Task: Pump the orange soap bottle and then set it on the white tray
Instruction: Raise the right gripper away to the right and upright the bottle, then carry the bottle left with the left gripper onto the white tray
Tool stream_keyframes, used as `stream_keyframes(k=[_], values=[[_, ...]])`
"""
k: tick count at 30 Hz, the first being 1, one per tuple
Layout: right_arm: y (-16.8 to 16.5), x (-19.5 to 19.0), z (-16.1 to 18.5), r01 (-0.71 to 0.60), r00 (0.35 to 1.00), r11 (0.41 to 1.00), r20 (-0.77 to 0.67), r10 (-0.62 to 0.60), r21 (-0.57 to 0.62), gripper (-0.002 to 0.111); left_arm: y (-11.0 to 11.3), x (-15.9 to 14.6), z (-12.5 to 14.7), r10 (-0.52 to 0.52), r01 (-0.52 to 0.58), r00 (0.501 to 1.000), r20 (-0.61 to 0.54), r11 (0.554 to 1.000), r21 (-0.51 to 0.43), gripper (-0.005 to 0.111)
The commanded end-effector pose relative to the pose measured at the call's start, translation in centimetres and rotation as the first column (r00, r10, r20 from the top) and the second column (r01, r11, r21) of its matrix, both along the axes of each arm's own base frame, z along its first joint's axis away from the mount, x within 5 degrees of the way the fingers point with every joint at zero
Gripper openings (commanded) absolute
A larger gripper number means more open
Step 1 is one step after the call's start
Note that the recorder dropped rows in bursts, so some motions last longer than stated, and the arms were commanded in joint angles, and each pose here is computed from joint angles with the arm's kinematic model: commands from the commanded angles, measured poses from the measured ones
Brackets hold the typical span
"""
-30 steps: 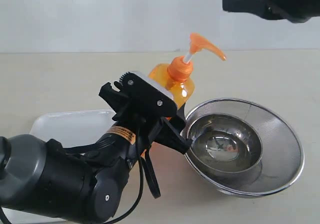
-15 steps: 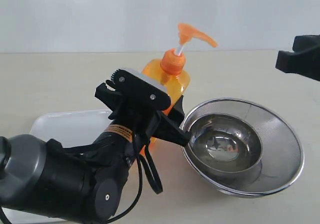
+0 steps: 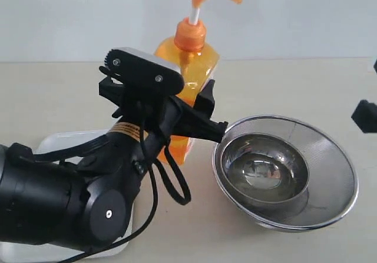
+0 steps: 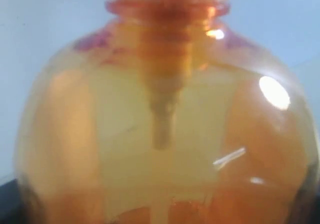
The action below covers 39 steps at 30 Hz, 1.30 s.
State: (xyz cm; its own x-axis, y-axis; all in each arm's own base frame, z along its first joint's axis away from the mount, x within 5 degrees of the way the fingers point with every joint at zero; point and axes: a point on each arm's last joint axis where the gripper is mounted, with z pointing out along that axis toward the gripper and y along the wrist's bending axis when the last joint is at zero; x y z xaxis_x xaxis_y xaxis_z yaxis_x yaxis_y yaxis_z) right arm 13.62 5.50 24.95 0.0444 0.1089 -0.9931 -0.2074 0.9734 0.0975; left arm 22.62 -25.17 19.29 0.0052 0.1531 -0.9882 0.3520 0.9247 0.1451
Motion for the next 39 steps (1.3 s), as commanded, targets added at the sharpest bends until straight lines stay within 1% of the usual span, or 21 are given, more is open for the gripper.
stream_keyframes(k=[1, 3, 6, 8, 13, 16, 18, 20, 25, 30, 31, 33, 37, 39], values=[[-1.1, -0.8, -1.9, 0.044, 0.999, 0.998, -0.002, -0.044, 0.044, 0.0, 0.4, 0.0, 2.0, 0.068, -0.061, 0.995, 0.075, 0.994, -0.085, 0.005], [-1.1, -0.9, -2.4, 0.039, 0.999, 0.998, -0.021, -0.038, 0.041, 0.0, 0.8, 0.0, 1.9, 0.096, -0.089, 0.993, 0.069, 0.991, -0.095, 0.005], [-1.2, -1.0, -2.7, 0.034, 0.999, 0.999, -0.034, -0.033, 0.038, 0.0, 1.9, -0.4, 2.1, 0.136, -0.123, 0.985, 0.102, 0.985, -0.123, 0.005], [-1.1, -1.0, -2.7, 0.029, 0.999, 0.999, -0.032, -0.027, 0.043, 0.0, 2.7, -1.0, 2.2, 0.136, -0.122, 0.987, 0.088, 0.982, -0.144, 0.005], [-1.1, -1.0, -2.7, 0.023, 0.999, 0.999, -0.036, -0.021, 0.044, 0.0, 4.9, -2.3, 3.4, 0.141, -0.123, 0.985, 0.096, 0.978, -0.17, 0.005], [-1.0, -1.0, -2.8, 0.018, 0.999, 0.999, -0.044, -0.017, 0.042, 0.0, 6.6, -2.9, 3.6, 0.191, -0.175, 0.979, 0.068, 0.966, -0.191, 0.005], [-1.0, -1.0, -2.8, 0.017, 0.999, 0.999, -0.046, -0.015, 0.041, 0.0, 7.7, -3.4, 3.7, 0.212, -0.197, 0.975, 0.061, 0.963, -0.184, 0.005], [-1.0, -1.0, -2.8, 0.016, 0.999, 0.999, -0.048, -0.014, 0.041, 0.0, 8.5, -3.9, 3.6, 0.222, -0.21, 0.973, 0.055, 0.962, -0.173, 0.005], [-1.0, -1.1, -2.9, 0.013, 0.999, 0.999, -0.053, -0.011, 0.04, 0.0, 10.1, -4.4, 3.1, 0.286, -0.28, 0.958, 0.025, 0.95, -0.135, 0.005], [-0.9, -1.1, -2.9, 0.01, 0.998, 0.999, -0.059, -0.008, 0.039, 0.0, 10.9, -4.7, 2.4, 0.321, -0.322, 0.946, -0.032, 0.929, -0.182, 0.005], [-0.9, -1.1, -2.9, 0.009, 0.998, 0.999, -0.061, -0.007, 0.038, 0.0, 11.3, -4.6, 2.2, 0.336, -0.34, 0.94, -0.055, 0.914, -0.22, 0.005], [-0.9, -1.1, -3.0, 0.008, 0.998, 0.999, -0.063, -0.006, 0.038, 0.0, 11.9, -4.6, 1.9, 0.35, -0.358, 0.934, -0.073, 0.901, -0.244, 0.005], [-0.8, -1.1, -2.9, -0.002, 0.998, 1.0, -0.058, 0.004, 0.031, 0.0, 13.5, -4.6, 0.8, 0.39, -0.403, 0.915, -0.103, 0.882, -0.244, 0.005], [-0.8, -1.1, -2.9, -0.003, 0.998, 0.999, -0.058, 0.004, 0.032, 0.0, 13.9, -4.7, 0.5, 0.381, -0.396, 0.918, -0.106, 0.881, -0.258, 0.005]])
